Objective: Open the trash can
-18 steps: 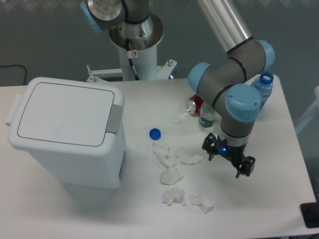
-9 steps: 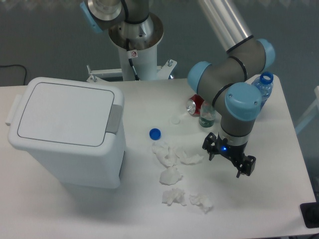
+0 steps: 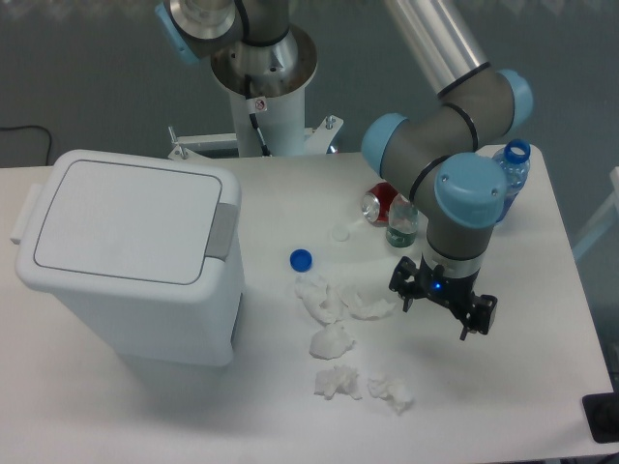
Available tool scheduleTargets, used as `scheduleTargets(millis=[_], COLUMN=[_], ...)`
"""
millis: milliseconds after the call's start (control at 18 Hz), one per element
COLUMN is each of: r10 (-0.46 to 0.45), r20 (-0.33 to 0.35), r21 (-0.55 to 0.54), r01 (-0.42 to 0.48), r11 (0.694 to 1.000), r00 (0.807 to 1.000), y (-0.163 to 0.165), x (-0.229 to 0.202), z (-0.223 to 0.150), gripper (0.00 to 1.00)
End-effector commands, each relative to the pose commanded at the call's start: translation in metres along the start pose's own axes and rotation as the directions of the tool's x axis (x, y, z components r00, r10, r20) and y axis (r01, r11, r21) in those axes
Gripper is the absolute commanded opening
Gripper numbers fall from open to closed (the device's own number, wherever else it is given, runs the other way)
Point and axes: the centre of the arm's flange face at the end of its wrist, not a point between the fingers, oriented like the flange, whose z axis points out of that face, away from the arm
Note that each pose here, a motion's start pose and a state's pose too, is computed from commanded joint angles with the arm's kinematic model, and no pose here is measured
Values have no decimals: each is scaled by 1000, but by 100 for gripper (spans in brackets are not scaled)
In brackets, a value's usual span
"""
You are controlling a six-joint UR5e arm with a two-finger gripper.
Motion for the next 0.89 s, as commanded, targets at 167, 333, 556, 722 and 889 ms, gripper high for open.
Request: scheduleTargets(millis=[167, 333, 556, 722, 889], r10=[-7, -81, -108, -105, -110], r20=[10, -28, -34, -59, -71], r21=[50, 151, 213, 227, 238], r01=[7, 84, 113, 115, 124], r11=[999, 985, 971, 967, 963], r00=[1000, 996, 994, 993, 991], y=[-6, -13, -32, -51, -64], x=[1, 6, 30, 53, 73], z=[-22, -40, -78, -92, -113], gripper=[83, 38, 0, 0, 0])
